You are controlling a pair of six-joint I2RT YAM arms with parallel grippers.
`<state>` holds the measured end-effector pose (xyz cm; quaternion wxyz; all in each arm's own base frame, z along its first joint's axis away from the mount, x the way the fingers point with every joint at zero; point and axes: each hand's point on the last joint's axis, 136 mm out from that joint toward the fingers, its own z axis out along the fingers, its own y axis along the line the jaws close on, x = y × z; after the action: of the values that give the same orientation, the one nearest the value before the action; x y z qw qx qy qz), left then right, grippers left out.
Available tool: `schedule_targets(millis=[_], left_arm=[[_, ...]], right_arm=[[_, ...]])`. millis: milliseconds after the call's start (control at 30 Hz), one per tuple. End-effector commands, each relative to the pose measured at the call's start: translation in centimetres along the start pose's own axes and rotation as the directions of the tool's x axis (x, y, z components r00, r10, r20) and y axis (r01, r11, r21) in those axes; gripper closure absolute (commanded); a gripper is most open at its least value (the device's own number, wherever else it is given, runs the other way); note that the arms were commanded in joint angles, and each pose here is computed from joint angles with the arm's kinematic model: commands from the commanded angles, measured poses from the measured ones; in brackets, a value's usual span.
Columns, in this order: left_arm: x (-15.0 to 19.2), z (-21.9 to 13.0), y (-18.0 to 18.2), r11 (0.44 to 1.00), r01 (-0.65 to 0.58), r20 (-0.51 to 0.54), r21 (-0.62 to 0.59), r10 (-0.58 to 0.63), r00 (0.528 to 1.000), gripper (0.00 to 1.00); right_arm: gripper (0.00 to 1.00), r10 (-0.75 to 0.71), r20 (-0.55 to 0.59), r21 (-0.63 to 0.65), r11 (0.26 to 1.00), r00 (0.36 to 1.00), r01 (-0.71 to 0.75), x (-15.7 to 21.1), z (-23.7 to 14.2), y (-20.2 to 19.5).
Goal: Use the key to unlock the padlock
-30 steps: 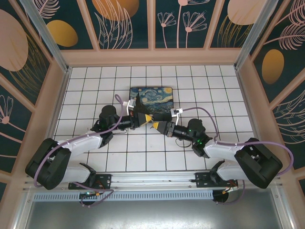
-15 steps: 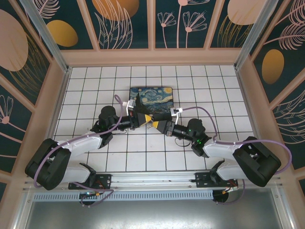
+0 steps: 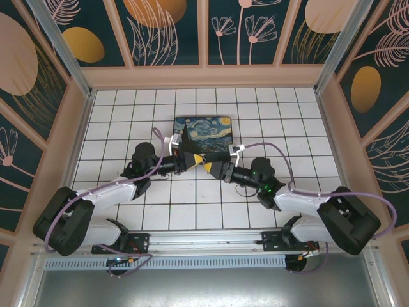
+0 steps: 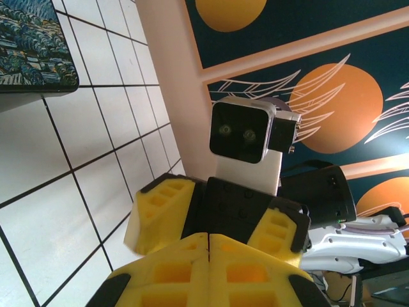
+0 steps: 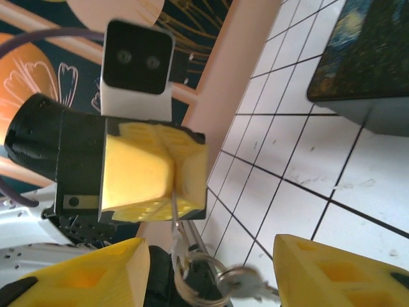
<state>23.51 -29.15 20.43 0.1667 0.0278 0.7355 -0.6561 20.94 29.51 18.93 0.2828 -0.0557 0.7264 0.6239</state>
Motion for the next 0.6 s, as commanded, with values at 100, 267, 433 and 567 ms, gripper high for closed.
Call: schedule_targets(millis=[100,267,433,567], left_arm=[[-0.3,0.1,-1.1,0.999,-0.043,0.007,0.022,0.043,0.999,1.00],[-0.3,0.0,-1.3,0.999,-0.038,0.008,0.036,0.038,0.999,1.00],[-0.4,0.0,-1.6,0.998,-0.044,0.008,0.039,0.044,0.999,1.00],[-0.3,0.0,-1.5,0.998,-0.041,0.009,0.037,0.041,0.999,1.00]], right_arm=[[0.44,-0.091,0.038,-0.007,0.996,0.995,0.091,-1.8,-1.2,1.3],[0.49,-0.109,0.018,-0.038,0.993,0.994,0.110,-2.1,-0.1,2.2],[0.55,-0.103,-0.003,-0.073,0.992,0.995,0.103,-1.6,1.0,2.6],[0.65,-0.103,-0.024,-0.095,0.990,0.994,0.100,-1.0,1.3,3.0]])
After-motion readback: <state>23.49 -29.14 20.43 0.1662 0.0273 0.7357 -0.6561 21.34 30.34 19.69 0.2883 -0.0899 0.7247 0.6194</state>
